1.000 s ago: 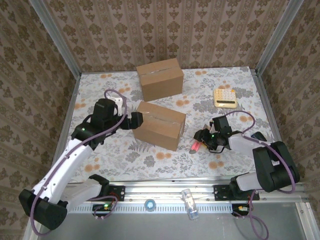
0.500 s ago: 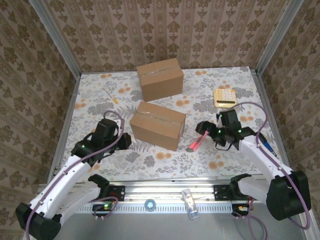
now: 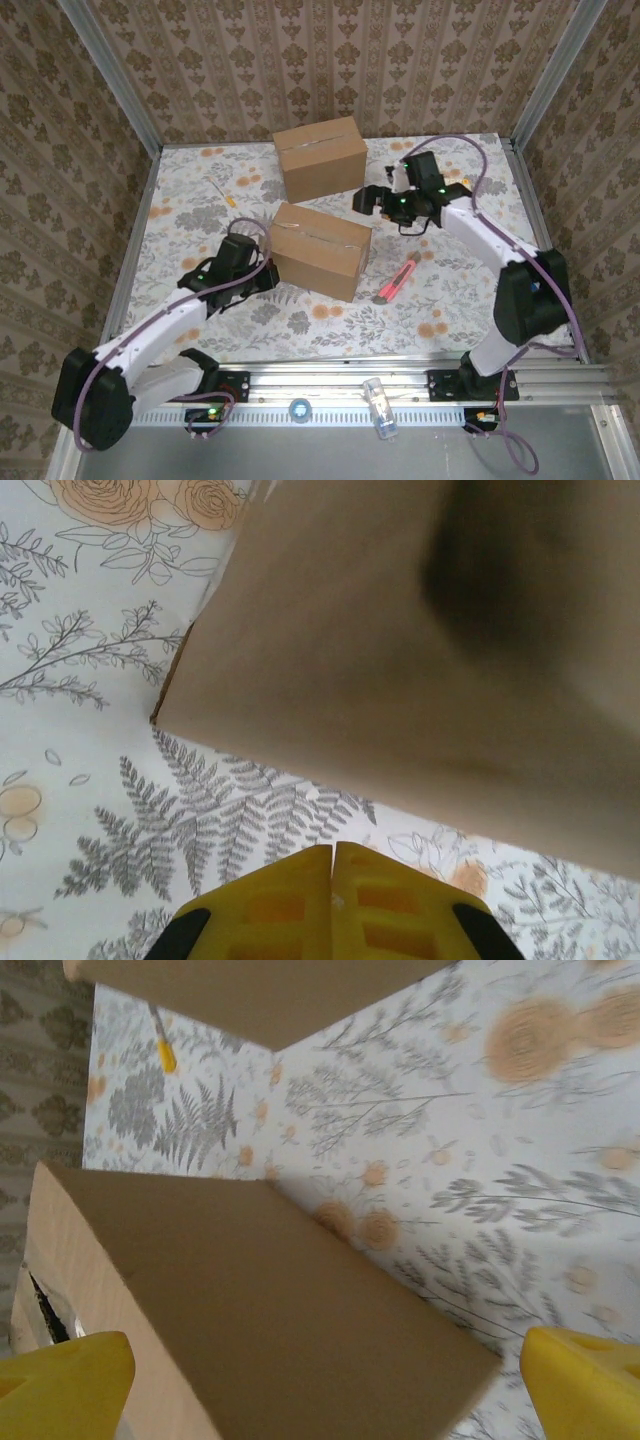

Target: Unpack the express box

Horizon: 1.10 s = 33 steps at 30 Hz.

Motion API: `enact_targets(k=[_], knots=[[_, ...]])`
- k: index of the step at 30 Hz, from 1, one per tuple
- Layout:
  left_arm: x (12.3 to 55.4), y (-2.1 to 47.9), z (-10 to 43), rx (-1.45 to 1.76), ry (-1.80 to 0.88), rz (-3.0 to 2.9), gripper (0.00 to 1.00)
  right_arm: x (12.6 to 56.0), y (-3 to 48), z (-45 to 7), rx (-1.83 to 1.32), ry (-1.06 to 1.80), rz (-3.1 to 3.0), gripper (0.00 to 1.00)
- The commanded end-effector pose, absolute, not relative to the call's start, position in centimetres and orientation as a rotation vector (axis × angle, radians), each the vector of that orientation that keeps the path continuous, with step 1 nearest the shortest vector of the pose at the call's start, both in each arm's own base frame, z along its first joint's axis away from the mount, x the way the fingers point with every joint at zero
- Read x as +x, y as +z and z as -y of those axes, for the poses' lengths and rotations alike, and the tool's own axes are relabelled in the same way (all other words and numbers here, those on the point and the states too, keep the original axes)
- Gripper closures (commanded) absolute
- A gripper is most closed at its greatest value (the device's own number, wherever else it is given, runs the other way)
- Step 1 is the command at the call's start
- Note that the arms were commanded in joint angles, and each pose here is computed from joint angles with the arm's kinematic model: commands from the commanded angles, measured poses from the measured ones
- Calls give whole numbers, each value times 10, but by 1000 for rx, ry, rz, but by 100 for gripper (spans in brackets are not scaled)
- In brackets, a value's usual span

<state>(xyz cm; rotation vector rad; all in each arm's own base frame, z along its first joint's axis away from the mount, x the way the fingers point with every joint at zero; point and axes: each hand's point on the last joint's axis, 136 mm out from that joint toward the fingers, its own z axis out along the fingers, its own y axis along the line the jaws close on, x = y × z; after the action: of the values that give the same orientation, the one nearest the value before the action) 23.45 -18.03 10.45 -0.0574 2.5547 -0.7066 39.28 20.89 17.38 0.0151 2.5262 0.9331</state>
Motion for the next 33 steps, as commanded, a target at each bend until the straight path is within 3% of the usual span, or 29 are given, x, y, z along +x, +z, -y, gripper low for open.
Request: enact_targets(k=[1,12,20,23,25,27,33], knots=[[257,116,189,-89,-716,-2475,100,392,192,-243,-88,1057,-2475,0],[298,117,180,-113,-653,-2468,100,351,171,-277,-33,1174,-2486,0],[294,119,163,-147,-559,-2500,100,342,165,-274,22,1172,-2491,0],[279,119,145,-212,-471,-2535,81,340,166,-276,25,1180,-2486,0],[266,123,133,-256,-442,-2546,58,338,166,-278,21,1184,-2488,0],[253,128,125,-292,-439,-2549,43,336,167,-279,16,1188,-2485,0],[234,162,139,-302,-693,-2452,17,334,168,-280,5,1189,-2483,0]])
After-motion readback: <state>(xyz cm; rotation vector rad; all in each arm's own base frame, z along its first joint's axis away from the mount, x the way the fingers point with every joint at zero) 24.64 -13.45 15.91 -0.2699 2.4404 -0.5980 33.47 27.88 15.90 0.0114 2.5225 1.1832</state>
